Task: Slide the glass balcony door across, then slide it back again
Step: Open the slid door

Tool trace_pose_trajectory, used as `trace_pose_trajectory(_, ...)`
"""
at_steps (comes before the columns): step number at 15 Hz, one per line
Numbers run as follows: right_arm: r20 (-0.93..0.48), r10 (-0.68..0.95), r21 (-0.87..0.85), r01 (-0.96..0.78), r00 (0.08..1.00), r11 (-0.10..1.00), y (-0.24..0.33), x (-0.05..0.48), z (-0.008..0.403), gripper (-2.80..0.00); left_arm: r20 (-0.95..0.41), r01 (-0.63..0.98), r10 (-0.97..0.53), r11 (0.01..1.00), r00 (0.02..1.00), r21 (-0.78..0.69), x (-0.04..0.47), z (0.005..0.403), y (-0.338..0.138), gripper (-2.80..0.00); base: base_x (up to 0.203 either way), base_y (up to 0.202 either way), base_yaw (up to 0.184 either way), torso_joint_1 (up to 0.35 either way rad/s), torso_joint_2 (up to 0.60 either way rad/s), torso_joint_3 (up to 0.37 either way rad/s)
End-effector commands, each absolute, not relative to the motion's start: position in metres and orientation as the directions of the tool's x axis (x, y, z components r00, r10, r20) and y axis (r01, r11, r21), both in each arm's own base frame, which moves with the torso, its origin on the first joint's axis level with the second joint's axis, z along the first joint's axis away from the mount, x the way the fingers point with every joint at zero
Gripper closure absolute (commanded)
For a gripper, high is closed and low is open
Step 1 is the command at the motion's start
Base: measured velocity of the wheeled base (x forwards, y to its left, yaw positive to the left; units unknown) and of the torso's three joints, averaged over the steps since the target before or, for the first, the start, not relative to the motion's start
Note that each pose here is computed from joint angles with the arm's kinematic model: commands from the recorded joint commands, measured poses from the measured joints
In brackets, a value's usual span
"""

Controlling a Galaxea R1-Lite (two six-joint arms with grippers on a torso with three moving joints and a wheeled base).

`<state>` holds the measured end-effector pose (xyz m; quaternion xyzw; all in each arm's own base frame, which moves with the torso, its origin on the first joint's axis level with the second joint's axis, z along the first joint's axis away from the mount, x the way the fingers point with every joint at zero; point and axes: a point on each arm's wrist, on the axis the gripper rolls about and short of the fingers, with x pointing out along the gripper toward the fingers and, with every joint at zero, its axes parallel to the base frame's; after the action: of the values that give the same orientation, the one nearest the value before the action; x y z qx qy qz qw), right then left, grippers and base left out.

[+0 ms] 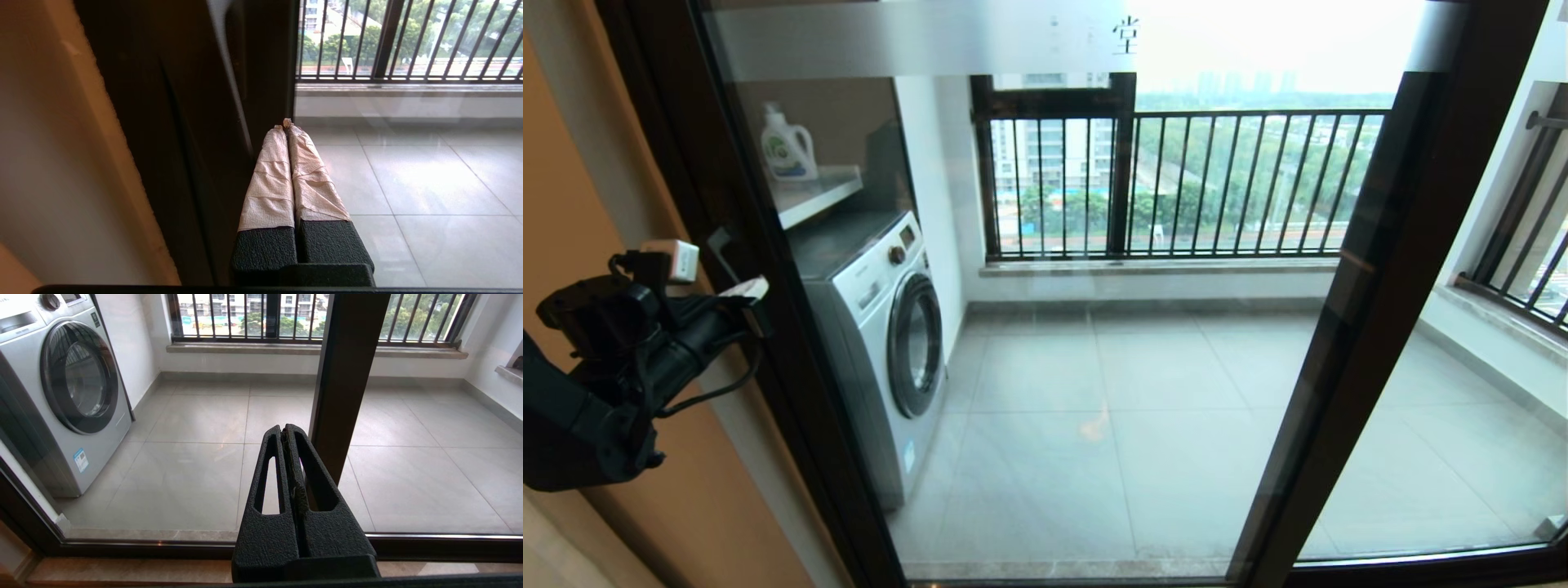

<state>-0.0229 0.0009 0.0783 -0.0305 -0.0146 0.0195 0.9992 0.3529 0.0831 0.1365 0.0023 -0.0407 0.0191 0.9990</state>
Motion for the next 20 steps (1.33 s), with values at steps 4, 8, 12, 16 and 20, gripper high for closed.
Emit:
trace_pose_trajectory(4, 0.016, 0.041, -0.062, -0.040, 0.999, 0.997, 0.001, -0.022, 0.075, 0.00, 0.076, -0.052, 0.051, 0.999, 0.996, 0.002, 0.354, 0.131, 0.090, 0.00, 0.000, 0.000, 0.000, 0.000, 0.00, 0.000)
trace_pose_trajectory(8, 0.015, 0.041, -0.062, -0.040, 0.999, 0.997, 0.001, -0.022, 0.075, 0.00, 0.079, -0.052, 0.052, 0.999, 0.996, 0.003, 0.354, 0.133, 0.090, 0.00, 0.000, 0.000, 0.000, 0.000, 0.00, 0.000)
trace_pose_trajectory(12, 0.015, 0.041, -0.062, -0.040, 0.999, 0.997, 0.001, -0.022, 0.075, 0.00, 0.088, -0.076, 0.075, 0.997, 0.993, 0.005, 0.353, 0.134, 0.100, 0.00, 0.000, 0.000, 0.000, 0.000, 0.00, 0.000)
trace_pose_trajectory(16, 0.015, 0.041, -0.062, -0.040, 0.999, 0.997, 0.001, -0.022, 0.075, 0.00, 0.082, -0.089, 0.088, 0.996, 0.993, 0.006, 0.355, 0.131, 0.106, 0.00, 0.000, 0.000, 0.000, 0.000, 0.00, 0.000)
trace_pose_trajectory(20, 0.017, 0.040, -0.062, -0.039, 0.999, 0.997, 0.001, -0.022, 0.075, 0.00, 0.087, -0.067, 0.066, 0.998, 0.994, 0.009, 0.343, 0.139, 0.101, 0.00, 0.000, 0.000, 0.000, 0.000, 0.00, 0.000)
